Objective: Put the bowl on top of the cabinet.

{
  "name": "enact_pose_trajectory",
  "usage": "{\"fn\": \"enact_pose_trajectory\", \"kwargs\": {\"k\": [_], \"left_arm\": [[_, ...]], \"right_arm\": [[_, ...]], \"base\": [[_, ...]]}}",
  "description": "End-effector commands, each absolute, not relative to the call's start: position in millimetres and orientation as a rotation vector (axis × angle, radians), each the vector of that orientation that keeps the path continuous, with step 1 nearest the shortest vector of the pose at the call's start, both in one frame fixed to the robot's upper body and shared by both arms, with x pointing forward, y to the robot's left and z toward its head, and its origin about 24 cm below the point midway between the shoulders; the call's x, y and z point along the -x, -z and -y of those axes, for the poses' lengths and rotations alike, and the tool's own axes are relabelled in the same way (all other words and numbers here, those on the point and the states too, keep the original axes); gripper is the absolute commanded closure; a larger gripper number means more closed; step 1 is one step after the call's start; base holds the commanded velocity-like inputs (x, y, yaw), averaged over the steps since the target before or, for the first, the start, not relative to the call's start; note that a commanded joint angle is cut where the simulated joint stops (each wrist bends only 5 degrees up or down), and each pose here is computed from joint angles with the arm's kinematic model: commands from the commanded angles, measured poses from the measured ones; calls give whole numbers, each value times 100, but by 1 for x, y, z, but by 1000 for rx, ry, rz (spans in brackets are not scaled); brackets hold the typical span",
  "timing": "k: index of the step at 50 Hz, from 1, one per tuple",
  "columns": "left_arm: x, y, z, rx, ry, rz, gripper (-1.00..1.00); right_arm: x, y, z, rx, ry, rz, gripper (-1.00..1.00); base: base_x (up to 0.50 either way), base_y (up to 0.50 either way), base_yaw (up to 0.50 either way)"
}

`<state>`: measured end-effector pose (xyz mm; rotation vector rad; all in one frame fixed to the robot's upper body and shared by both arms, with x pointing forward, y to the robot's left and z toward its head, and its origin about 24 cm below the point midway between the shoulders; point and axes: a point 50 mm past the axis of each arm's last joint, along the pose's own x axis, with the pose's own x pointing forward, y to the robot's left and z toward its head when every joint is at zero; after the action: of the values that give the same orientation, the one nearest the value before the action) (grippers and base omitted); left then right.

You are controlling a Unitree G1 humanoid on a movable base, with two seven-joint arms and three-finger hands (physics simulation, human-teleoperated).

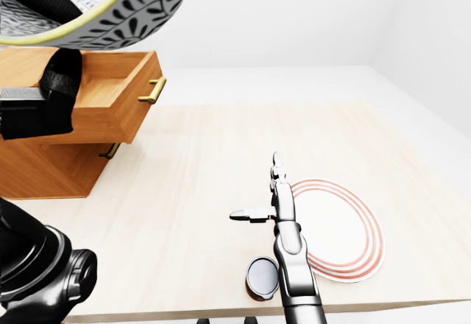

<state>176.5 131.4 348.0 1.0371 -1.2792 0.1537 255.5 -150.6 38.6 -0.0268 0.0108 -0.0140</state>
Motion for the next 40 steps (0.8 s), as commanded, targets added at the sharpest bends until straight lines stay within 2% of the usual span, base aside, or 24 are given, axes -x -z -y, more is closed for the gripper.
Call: {"fn": "enact_pose_trajectory", "kwargs": {"k": [1, 10, 24, 30, 40], "left_arm": [[-179, -384, -166, -1030, -272, 1338, 98], [-189, -403, -192, -1021, -338, 1293, 98], [-219, -416, -259, -975, -537, 1066, 98], [-236, -412, -286, -944, -621, 950, 98], [-263, -407, -322, -969, -717, 852, 98]], "right_arm": [[-255, -40, 151, 27, 14, -8, -100], [-255, -39, 149, 29, 11, -8, -100], [-254, -39, 149, 31, 9, -9, -100], [-252, -41, 150, 30, 11, -5, -100], [-253, -40, 150, 32, 10, -7, -100]], "base": [[0, 0, 0], [0, 0, 0], [0, 0, 0], [0, 0, 0], [0, 0, 0]]}}
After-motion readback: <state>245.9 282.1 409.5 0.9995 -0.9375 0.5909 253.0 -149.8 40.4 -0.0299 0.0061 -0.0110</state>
